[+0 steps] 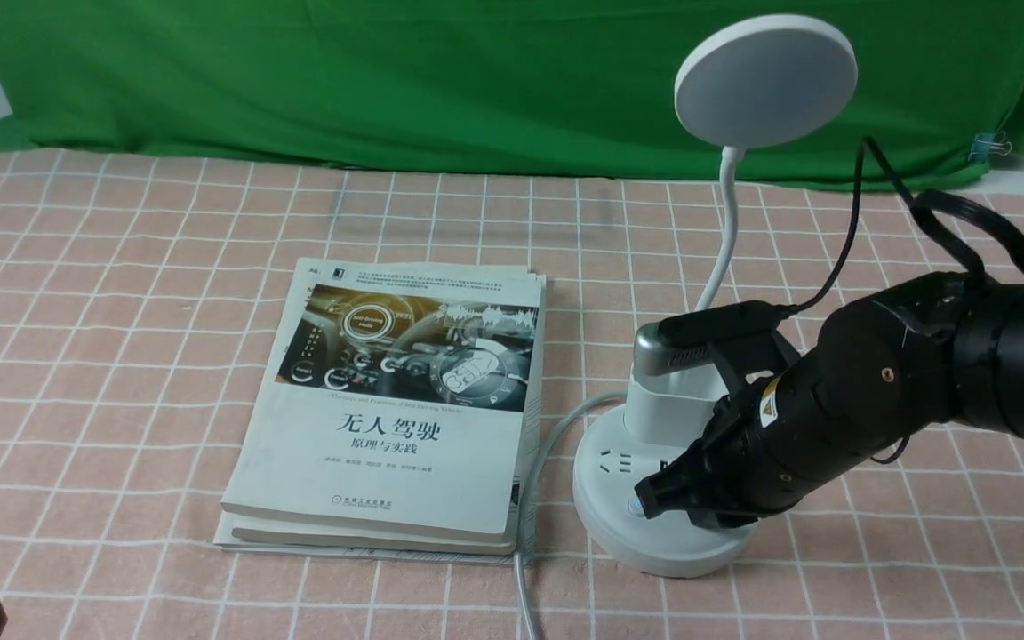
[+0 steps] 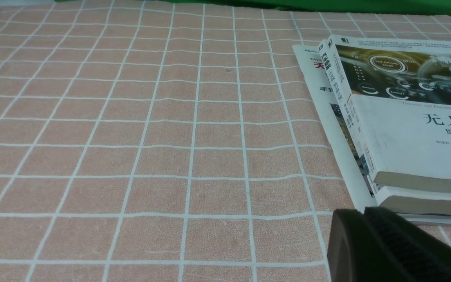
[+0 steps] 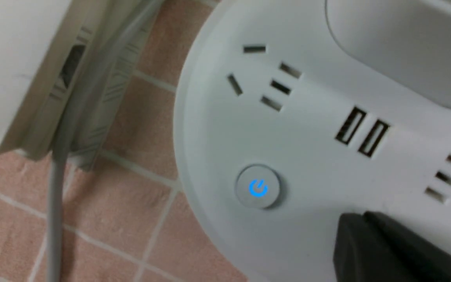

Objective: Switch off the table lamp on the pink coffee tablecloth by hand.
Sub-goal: 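Press the power button on the lamp base to turn the lamp off with the right gripper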

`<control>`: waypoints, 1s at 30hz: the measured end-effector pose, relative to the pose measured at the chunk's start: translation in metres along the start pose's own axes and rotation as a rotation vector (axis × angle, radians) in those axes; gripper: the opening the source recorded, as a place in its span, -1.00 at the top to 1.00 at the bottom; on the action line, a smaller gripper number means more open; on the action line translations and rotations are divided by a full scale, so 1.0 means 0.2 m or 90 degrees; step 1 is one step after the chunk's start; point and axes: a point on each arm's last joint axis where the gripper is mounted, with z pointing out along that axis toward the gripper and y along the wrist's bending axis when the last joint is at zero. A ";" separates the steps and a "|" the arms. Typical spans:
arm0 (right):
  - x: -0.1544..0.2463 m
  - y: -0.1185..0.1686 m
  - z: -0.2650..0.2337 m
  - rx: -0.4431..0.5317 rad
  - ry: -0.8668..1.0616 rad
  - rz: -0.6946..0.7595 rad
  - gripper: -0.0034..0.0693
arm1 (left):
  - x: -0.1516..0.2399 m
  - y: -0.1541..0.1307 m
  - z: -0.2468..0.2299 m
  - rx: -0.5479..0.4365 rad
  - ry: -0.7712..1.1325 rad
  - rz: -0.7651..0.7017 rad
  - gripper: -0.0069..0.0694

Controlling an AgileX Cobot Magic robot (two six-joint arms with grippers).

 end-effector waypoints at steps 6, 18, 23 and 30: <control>0.00 0.01 -0.09 -0.007 -0.032 -0.007 0.79 | 0.00 0.00 0.00 0.000 0.000 0.000 0.80; 0.00 0.01 -0.10 -0.007 -0.036 -0.010 0.79 | 0.00 0.00 0.00 0.000 0.000 0.000 0.80; 0.00 0.00 0.01 0.001 0.000 -0.009 0.79 | 0.00 0.00 0.00 0.000 0.000 0.000 0.80; 0.00 0.00 -0.02 -0.001 -0.004 -0.010 0.79 | 0.00 0.00 0.00 0.000 0.000 0.000 0.80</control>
